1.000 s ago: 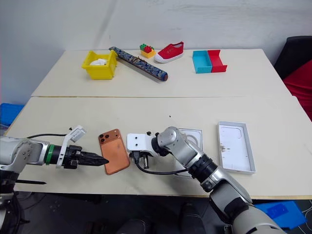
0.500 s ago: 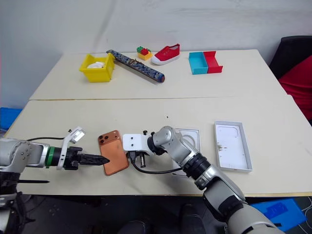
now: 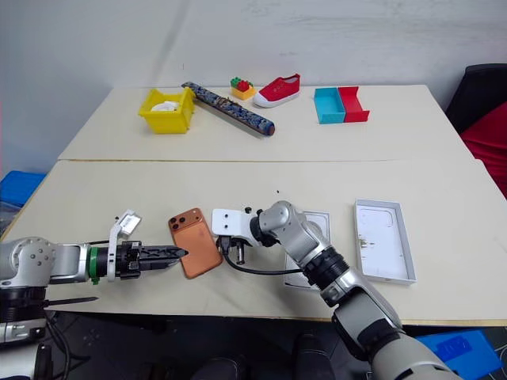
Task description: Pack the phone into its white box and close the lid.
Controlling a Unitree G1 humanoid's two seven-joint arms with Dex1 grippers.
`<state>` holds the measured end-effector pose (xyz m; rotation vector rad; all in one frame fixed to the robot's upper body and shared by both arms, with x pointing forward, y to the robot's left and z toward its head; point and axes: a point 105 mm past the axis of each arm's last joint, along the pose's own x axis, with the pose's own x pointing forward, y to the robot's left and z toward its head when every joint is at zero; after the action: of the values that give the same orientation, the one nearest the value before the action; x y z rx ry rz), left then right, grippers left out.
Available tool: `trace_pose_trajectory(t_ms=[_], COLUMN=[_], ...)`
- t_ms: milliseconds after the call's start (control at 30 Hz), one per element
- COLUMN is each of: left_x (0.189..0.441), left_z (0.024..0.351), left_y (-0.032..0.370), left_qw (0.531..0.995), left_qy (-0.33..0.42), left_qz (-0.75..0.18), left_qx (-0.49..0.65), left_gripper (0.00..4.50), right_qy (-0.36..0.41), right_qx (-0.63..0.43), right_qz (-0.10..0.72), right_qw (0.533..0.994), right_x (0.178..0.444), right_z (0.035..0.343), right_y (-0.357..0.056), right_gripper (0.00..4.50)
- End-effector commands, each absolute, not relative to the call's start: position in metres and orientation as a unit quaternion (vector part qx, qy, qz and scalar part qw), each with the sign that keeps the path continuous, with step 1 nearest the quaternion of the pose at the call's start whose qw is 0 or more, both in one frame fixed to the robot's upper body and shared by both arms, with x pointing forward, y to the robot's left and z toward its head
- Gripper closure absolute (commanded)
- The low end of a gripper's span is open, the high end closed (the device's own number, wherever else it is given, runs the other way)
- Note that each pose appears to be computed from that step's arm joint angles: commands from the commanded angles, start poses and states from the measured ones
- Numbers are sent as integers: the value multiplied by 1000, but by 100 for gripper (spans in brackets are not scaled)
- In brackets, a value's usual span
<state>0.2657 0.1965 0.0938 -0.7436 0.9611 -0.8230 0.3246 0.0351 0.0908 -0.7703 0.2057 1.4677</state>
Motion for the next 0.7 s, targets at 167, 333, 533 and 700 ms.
trace_pose_trajectory(t_ms=[167, 333, 533, 700], left_x=[265, 267, 270, 271], left_z=[95, 94, 88, 87], left_y=[164, 159, 167, 203], left_qw=[706, 709, 737, 774], left_qy=[433, 421, 437, 472], left_qz=[-427, -426, -391, -326], left_qx=[-364, -374, -337, -268], left_gripper=[0, 0, 0, 0], right_qy=[53, 53, 56, 57], right_qx=[-299, -297, -326, -337], right_qz=[713, 715, 704, 693], right_qw=[632, 631, 629, 635], right_x=[294, 292, 298, 305], right_z=[102, 101, 96, 96], right_y=[65, 66, 60, 57], right_gripper=[447, 447, 447, 447])
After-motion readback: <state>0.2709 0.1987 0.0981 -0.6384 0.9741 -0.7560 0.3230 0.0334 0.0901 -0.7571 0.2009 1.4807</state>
